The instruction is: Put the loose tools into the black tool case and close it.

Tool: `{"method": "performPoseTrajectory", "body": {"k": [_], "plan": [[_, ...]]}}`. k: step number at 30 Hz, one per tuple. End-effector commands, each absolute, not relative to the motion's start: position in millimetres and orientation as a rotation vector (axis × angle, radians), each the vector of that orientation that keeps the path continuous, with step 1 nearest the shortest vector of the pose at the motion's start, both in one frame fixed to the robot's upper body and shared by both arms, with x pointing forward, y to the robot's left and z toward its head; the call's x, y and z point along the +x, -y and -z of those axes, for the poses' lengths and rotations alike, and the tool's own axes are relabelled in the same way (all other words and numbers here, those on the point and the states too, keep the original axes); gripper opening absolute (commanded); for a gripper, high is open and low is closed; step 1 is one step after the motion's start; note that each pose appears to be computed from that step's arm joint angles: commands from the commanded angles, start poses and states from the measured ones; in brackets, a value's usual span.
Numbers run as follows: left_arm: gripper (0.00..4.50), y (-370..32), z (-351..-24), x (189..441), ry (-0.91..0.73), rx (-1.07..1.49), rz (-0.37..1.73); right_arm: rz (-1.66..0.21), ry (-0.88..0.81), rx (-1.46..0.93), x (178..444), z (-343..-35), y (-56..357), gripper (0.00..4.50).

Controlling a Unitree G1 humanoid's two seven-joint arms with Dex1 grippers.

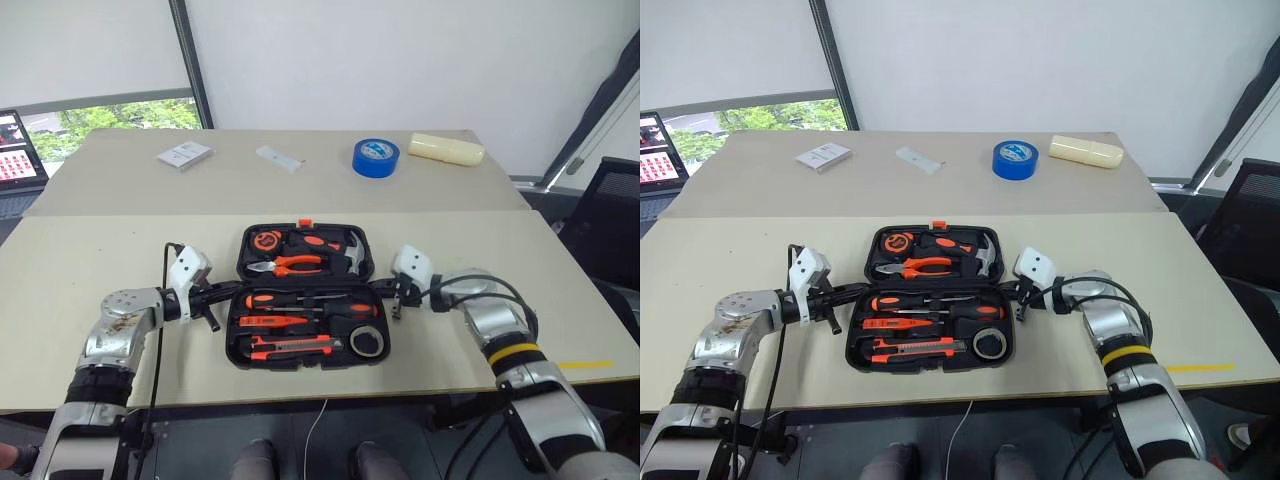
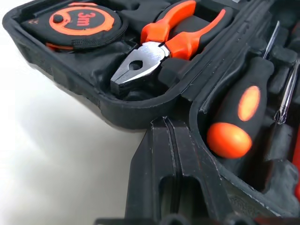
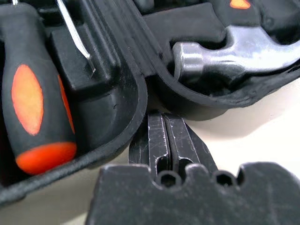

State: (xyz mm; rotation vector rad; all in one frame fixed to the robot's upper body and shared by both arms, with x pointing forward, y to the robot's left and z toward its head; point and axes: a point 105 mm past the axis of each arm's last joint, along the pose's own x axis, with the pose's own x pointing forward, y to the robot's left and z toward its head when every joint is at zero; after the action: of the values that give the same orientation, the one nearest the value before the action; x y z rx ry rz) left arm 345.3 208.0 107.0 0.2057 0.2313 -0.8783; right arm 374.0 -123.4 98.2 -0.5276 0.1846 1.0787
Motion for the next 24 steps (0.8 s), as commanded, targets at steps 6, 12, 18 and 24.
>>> {"method": "performPoseTrajectory", "body": {"k": [6, 12, 18, 24], "plan": [[2.33, -257, -141, 346, -0.344, 0.107, 0.685, -0.944, -0.204, -0.400, 367, -151, 156, 1.86], [4.50, -247, -155, 364, -0.468, -0.093, 0.633, -0.807, -0.496, -0.298, 376, -172, 154, 4.02], [4.50, -232, -152, 392, -0.547, -0.133, 0.541, -0.731, -0.625, -0.164, 400, -171, 134, 4.25], [4.50, -221, -149, 399, -0.571, -0.116, 0.554, -0.672, -0.676, -0.088, 417, -162, 126, 4.25]]}}
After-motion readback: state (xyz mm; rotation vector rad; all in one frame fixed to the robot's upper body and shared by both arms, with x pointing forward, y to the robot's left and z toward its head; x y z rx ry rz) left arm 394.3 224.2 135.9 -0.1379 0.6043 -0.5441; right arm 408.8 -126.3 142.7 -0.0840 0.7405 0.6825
